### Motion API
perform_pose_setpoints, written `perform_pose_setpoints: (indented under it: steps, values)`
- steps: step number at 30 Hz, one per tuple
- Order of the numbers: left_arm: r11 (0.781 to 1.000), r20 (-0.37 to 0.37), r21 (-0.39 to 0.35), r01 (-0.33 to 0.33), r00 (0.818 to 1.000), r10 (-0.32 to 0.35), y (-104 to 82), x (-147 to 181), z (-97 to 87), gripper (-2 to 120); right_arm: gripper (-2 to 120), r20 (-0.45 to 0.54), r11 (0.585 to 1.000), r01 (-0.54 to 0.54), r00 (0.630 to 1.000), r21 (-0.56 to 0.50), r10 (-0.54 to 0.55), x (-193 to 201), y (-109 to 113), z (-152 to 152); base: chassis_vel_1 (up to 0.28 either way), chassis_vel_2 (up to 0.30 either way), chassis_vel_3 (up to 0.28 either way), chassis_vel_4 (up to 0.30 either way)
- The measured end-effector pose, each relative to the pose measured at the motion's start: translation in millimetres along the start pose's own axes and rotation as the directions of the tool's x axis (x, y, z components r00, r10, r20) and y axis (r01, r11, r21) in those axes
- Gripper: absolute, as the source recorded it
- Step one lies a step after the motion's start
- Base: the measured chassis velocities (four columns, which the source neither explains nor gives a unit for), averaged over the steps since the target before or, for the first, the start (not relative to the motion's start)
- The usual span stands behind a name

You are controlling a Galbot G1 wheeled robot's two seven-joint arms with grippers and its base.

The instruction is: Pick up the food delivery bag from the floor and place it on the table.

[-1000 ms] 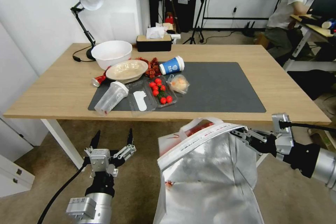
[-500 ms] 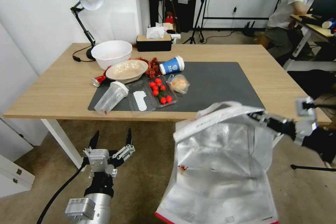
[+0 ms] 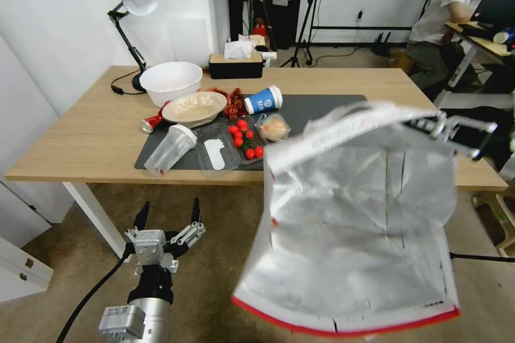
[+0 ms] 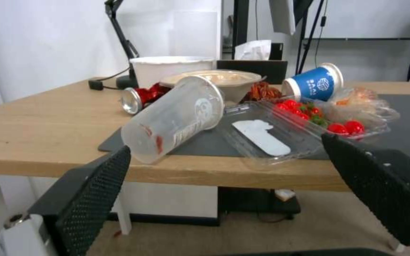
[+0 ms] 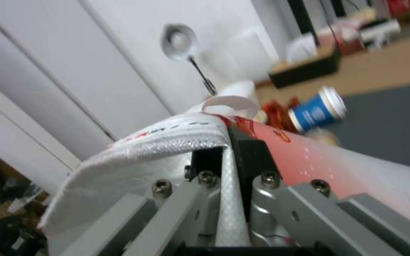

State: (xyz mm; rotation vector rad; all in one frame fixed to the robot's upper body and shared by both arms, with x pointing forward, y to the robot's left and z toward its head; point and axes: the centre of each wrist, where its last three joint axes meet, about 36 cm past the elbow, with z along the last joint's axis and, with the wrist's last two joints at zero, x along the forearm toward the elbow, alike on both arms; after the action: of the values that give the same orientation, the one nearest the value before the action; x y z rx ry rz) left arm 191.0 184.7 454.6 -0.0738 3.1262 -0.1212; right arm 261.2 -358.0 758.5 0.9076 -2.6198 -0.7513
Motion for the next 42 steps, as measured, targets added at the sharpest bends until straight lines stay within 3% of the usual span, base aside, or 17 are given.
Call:
perform_pose_setpoints:
  steps: [7,10,16,17,20,22,25,38,42]
  values:
    - [1.0,0.001,-0.004,0.001,1.0,-0.001,-0.8,0.7,0.3,100,0,0.184,0.995,0.07,0.98,0.072,-0.082,-6.7,-5.5,5.5,0.0,0.0,0.0,0.0]
    - [1.0,0.002,-0.009,-0.01,1.0,0.011,-0.7,-0.7,1.3,100,0,0.292,0.999,-0.023,0.956,0.042,0.009,-14.5,-18.8,19.5,0.0,0.0,0.0,0.0]
    - [1.0,-0.001,-0.015,-0.012,1.0,0.012,-0.4,1.4,2.1,100,0,0.365,0.98,-0.19,0.91,-0.052,0.196,-24.4,-32.1,35.8,0.0,0.0,0.0,0.0]
    - [1.0,-0.001,-0.015,-0.012,1.0,0.012,-0.4,1.4,2.1,100,0,0.365,0.98,-0.19,0.91,-0.052,0.196,-24.4,-32.1,35.8,0.0,0.0,0.0,0.0]
    - [1.0,0.002,-0.017,-0.01,1.0,0.01,-0.7,1.8,2.2,100,0,0.362,0.94,-0.319,0.868,-0.119,0.34,-24.9,-51.7,36.0,0.0,0.0,0.0,0.0]
    - [1.0,0.002,-0.017,-0.009,1.0,0.009,-1.0,2.0,2.2,100,0,0.358,0.932,-0.338,0.861,-0.129,0.362,-24.6,-55.6,36.0,0.0,0.0,0.0,0.0]
    - [1.0,0.003,-0.017,-0.005,1.0,0.006,-2.5,4.0,2.9,100,0,0.325,0.883,-0.441,0.821,-0.163,0.47,-22.6,-74.5,38.3,0.0,0.0,0.0,0.0]
    - [1.0,0.004,-0.027,0.0,1.0,0.0,-3.2,6.1,4.9,100,0,0.267,0.793,-0.575,0.747,-0.201,0.609,-30.9,-85.8,29.7,0.0,0.0,0.0,0.0]
    - [1.0,0.005,-0.031,0.001,1.0,-0.001,-3.4,7.1,5.5,100,0,0.251,0.751,-0.608,0.708,-0.259,0.66,-34.8,-91.4,18.8,0.0,0.0,0.0,0.0]
